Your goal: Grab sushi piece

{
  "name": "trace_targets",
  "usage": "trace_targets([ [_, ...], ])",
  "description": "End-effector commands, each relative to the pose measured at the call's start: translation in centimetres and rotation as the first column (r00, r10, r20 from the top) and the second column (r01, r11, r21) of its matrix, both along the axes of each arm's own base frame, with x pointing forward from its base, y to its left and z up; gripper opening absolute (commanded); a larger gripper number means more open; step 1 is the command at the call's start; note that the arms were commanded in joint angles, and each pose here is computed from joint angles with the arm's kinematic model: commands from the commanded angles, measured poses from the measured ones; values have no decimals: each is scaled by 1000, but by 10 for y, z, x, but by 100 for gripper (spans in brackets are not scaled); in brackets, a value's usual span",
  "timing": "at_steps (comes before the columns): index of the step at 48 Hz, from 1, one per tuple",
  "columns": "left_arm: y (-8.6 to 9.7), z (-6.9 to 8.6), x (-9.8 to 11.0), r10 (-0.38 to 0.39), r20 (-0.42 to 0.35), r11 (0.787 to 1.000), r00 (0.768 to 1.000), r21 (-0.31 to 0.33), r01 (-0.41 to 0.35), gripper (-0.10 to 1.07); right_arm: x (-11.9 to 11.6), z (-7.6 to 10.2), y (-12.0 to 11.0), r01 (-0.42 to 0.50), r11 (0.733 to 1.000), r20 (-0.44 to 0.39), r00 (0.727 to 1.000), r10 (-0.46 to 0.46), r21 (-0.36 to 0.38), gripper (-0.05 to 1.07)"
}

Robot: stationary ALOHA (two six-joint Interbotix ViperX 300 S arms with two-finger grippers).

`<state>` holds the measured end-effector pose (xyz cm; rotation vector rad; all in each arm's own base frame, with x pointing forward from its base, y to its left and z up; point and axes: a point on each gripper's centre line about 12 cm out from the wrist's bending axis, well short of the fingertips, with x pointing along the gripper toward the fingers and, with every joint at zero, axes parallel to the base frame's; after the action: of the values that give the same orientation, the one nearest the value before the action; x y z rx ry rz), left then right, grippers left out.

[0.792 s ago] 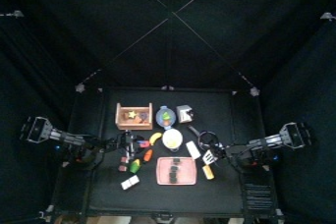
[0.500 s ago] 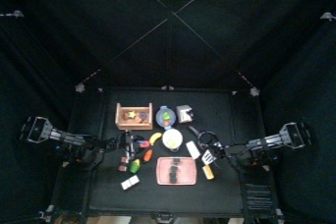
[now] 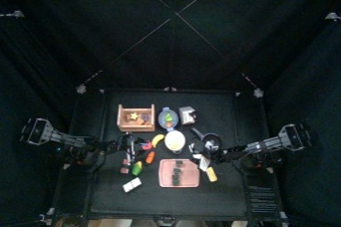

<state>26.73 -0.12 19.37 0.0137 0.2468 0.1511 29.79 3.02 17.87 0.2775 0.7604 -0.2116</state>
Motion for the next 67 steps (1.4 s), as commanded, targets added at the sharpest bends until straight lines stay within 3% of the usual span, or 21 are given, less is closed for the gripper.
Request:
trace_targets([
  [1, 0, 2, 2, 0, 6, 1000, 1000, -2, 0, 80, 14, 10, 4, -24, 1000, 32, 999, 24, -17, 79],
  [23, 0, -1, -1, 8, -12, 1000, 1000, -16, -9, 80, 44, -15, 19, -85, 994, -40, 996, 82, -70, 79],
  [37, 0, -2, -1, 8, -13, 1000, 1000, -16, -9, 80, 50, -32, 18, -83, 994, -85, 993, 76, -76, 79],
  [67, 0, -2, -1, 8, -13, 1000, 1000, -16, -9, 80, 60, -49, 20, -81, 994, -129, 989, 71, -79, 78],
])
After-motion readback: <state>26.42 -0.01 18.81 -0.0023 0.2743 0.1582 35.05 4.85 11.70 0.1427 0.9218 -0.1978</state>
